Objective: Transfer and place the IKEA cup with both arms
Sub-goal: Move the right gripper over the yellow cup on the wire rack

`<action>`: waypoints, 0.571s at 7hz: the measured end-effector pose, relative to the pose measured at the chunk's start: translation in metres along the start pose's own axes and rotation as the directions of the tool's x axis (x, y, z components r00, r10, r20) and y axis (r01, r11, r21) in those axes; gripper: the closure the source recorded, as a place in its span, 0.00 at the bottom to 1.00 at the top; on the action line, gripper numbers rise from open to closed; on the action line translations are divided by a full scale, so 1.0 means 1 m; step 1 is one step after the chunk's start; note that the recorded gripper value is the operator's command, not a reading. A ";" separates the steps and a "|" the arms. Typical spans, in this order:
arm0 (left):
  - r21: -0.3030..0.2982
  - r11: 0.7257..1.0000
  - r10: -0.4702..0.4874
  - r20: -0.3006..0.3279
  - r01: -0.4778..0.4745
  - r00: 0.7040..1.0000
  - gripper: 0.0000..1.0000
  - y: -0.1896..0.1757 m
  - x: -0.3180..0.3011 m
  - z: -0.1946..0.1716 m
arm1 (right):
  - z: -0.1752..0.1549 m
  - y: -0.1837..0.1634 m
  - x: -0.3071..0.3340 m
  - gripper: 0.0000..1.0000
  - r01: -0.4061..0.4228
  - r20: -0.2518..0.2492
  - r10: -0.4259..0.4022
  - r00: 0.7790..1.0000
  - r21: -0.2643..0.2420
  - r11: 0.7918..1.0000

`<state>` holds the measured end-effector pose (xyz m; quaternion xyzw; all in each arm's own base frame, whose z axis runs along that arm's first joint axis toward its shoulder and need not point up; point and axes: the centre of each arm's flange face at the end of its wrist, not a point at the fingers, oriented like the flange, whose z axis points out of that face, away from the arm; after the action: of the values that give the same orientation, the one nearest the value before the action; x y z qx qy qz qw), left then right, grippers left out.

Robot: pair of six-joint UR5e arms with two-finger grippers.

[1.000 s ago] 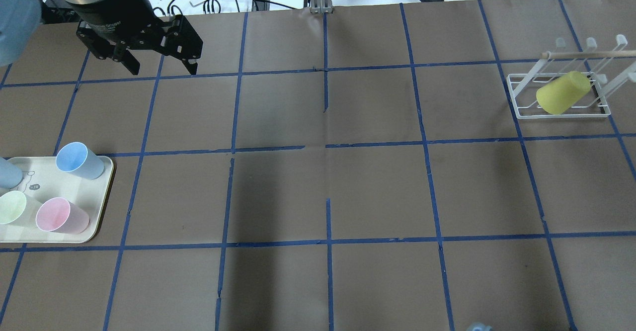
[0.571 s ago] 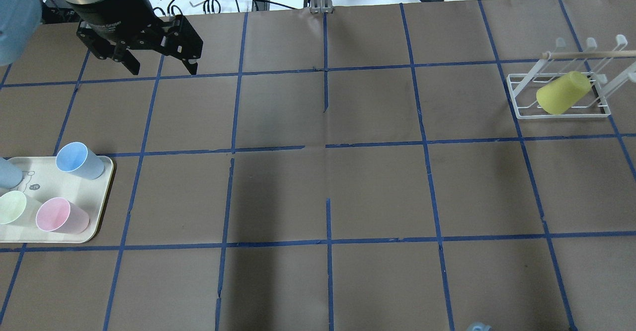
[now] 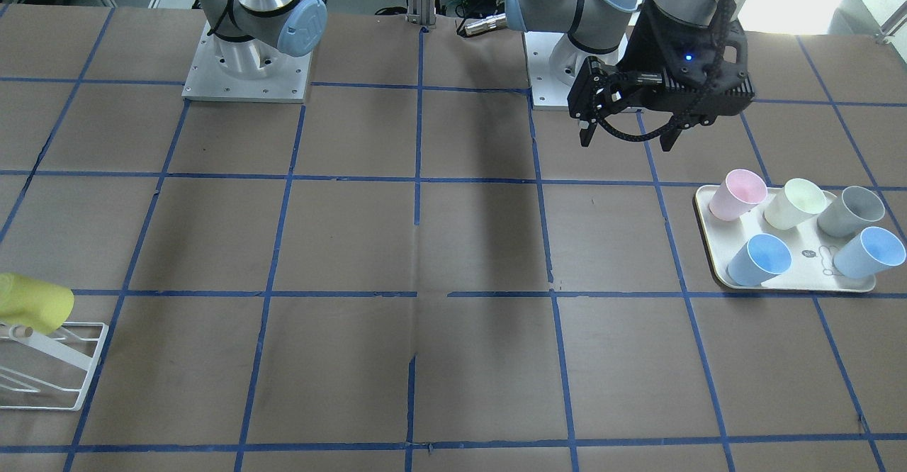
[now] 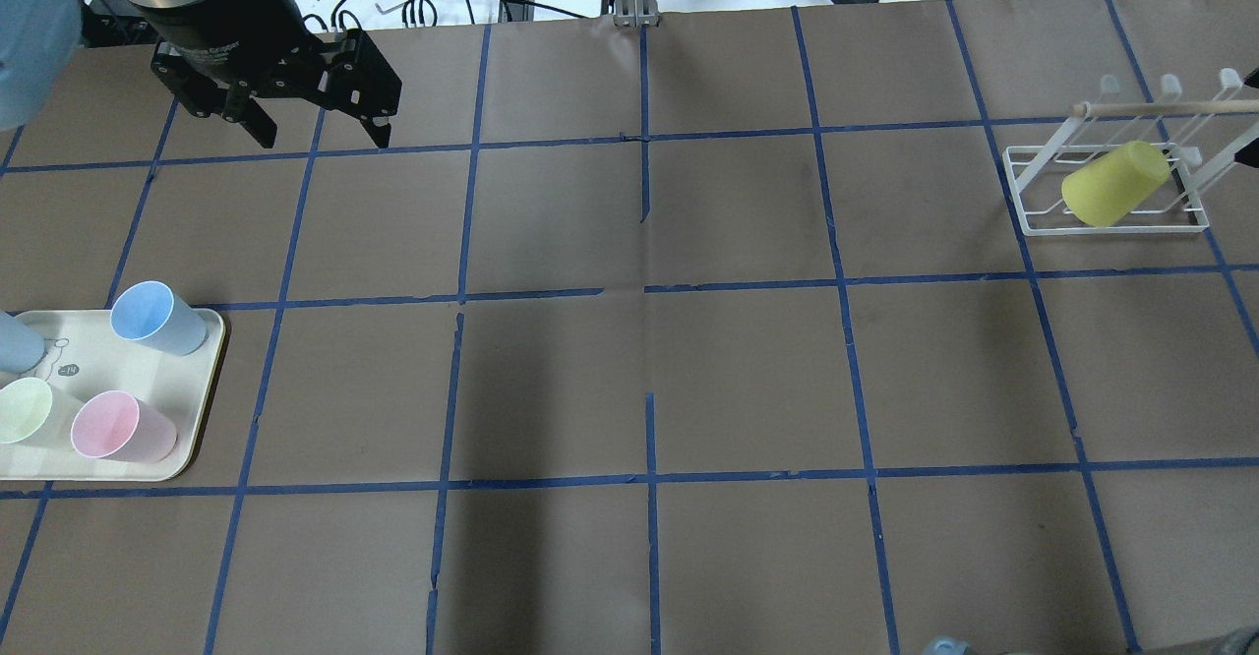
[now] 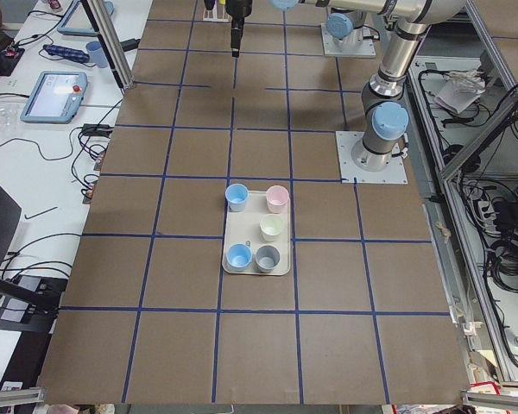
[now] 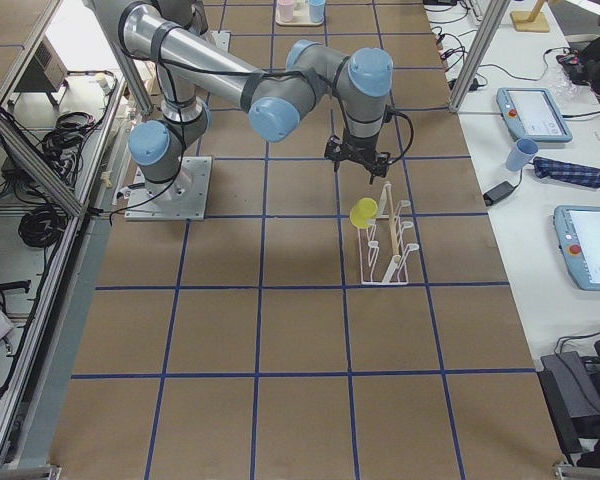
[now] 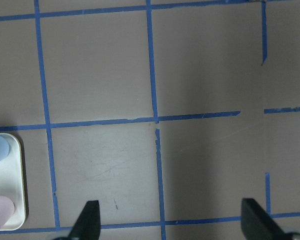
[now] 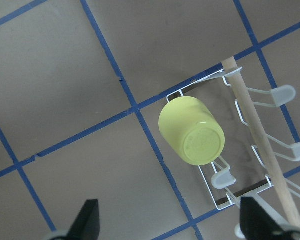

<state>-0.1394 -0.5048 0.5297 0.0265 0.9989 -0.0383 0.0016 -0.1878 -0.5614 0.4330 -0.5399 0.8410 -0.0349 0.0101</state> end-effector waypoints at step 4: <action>-0.001 1.000 0.000 0.000 0.000 1.000 0.00 0.000 0.000 0.000 | 0.057 0.004 0.022 0.00 0.064 0.021 -0.064 0.998 0.022 0.998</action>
<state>-0.1394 -0.5047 0.5293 0.0265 0.9989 -0.0380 0.0015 -0.1974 -0.5822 0.3763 -0.5667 0.8227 -0.0383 0.0241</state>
